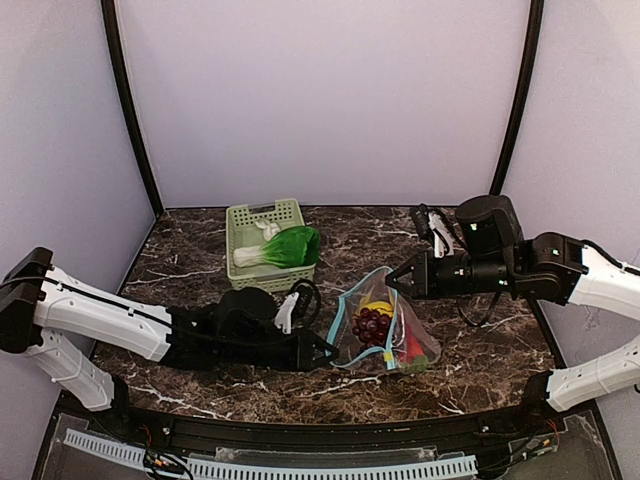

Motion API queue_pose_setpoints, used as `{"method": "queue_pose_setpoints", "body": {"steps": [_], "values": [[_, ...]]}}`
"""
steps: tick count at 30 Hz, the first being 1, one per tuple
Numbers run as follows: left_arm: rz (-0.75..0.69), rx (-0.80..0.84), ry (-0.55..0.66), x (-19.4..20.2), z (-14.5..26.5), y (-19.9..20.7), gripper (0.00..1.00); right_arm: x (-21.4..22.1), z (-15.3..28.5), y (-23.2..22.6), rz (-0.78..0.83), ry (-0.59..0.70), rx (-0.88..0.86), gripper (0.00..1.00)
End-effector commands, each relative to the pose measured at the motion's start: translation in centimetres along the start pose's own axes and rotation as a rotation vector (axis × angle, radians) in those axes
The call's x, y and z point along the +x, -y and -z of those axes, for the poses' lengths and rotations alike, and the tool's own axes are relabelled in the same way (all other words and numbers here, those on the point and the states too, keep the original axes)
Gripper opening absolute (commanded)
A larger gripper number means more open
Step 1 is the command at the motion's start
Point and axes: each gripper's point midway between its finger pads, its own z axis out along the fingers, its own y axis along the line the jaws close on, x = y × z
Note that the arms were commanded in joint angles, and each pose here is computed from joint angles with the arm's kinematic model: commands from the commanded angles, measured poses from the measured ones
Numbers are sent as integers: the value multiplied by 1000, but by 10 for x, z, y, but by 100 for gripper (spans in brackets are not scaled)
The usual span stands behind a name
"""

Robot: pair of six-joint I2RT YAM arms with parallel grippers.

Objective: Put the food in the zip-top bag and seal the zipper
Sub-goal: Adjust the zipper food storage bag at the center of the board.

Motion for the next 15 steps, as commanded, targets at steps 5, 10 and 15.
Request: {"method": "queue_pose_setpoints", "body": {"steps": [5,10,15], "values": [[-117,86,112,-44,24,64,1,-12,4,-8,-1,27,-23,0],[-200,174,162,-73,35,115,1,-10,6,-9,-4,12,-26,0],[-194,176,193,-86,38,116,1,-12,14,-11,-10,27,-39,0]]}}
